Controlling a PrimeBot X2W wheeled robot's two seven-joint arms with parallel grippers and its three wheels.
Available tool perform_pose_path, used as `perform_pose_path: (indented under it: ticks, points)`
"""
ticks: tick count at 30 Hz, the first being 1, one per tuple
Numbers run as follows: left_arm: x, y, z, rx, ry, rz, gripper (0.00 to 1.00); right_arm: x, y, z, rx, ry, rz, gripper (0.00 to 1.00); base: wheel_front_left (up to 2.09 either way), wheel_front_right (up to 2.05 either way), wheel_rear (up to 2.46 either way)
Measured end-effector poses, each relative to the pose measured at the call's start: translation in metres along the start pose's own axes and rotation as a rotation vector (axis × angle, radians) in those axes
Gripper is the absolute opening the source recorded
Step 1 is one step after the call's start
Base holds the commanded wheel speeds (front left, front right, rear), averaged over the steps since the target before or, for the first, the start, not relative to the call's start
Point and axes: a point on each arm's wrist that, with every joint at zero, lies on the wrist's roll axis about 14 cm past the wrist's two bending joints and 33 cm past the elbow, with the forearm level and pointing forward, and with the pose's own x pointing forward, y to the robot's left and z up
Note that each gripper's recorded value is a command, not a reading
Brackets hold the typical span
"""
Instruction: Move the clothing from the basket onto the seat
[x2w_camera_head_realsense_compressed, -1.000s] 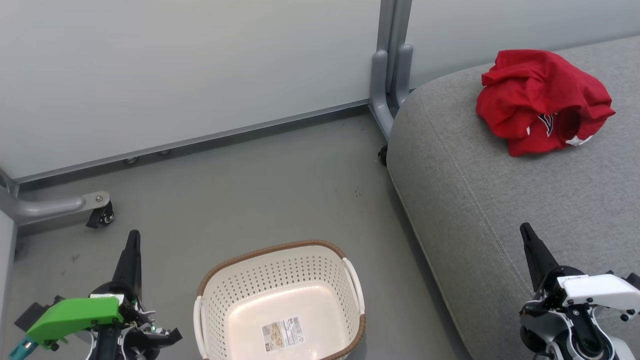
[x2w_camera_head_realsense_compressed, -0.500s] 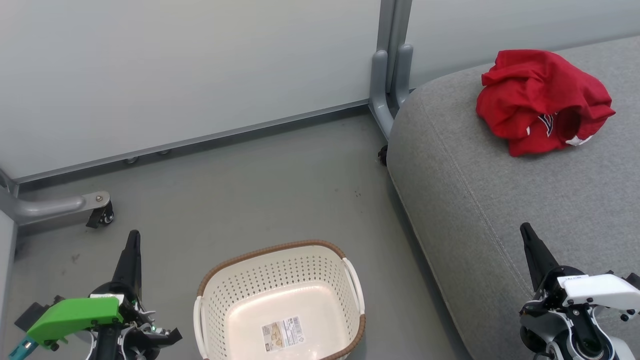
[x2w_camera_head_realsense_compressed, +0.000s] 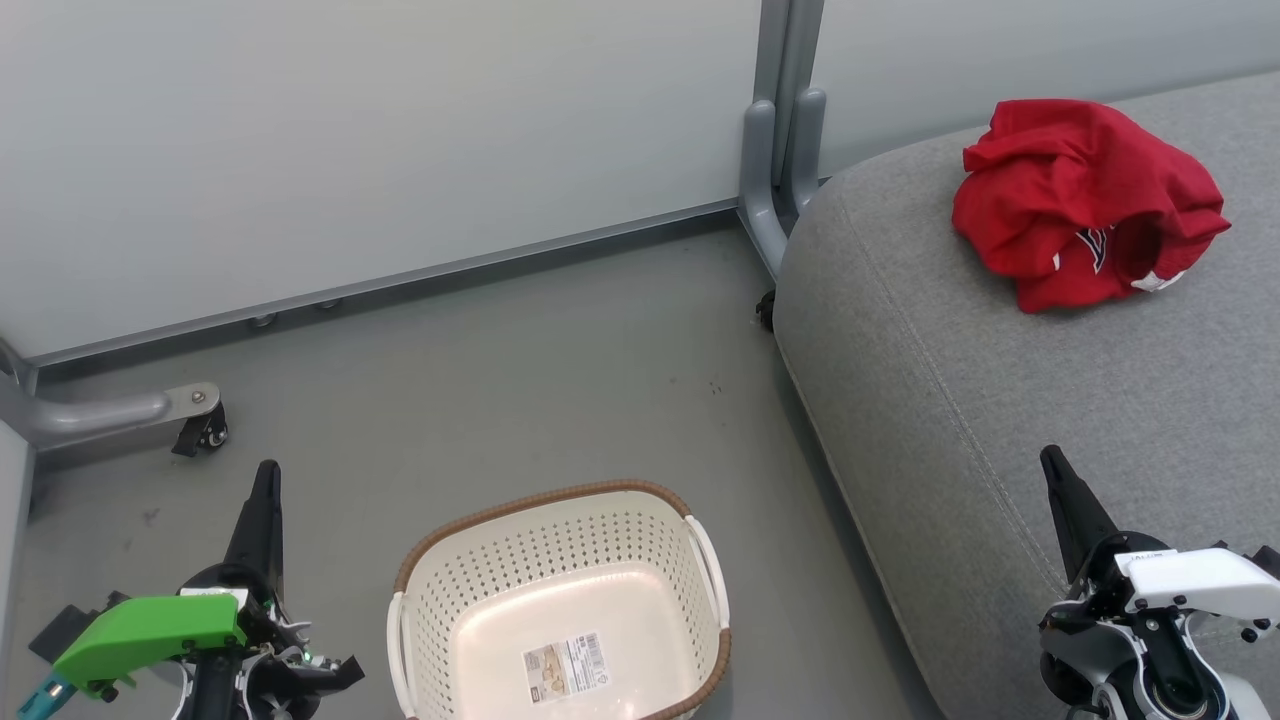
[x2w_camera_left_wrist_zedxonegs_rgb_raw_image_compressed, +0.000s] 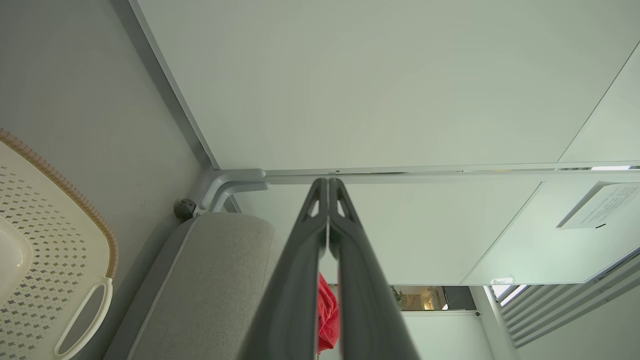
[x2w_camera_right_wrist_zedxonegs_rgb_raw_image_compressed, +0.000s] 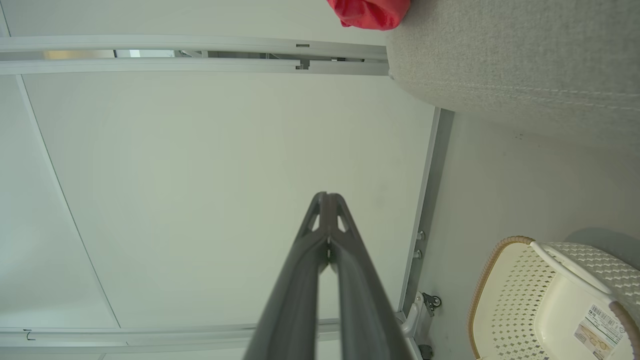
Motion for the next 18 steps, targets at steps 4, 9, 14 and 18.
perform_pose_path:
  ticks: [4,9,14,18]
  points:
    - [0.0,0.0,0.0,0.0,0.0,0.0,0.0,0.0,0.0,0.0,0.0,0.0,0.0,0.0,0.0,0.0,0.0]
    - [0.0,0.0,0.0,0.0,0.0,0.0,0.0,0.0,0.0,0.0001,0.0,0.0,0.0,0.0,0.0,0.0,0.0]
    - [0.0,-0.0001,0.0,0.0,0.0,0.0,0.0,0.0,0.0,0.0001,0.0,0.0,0.0,0.0,0.0,0.0,0.0]
    - [0.0,-0.0001,0.0,0.0,0.0,0.0,0.0,0.0,0.0001,0.0001,0.0,0.0,0.0,0.0,0.0,0.0,0.0]
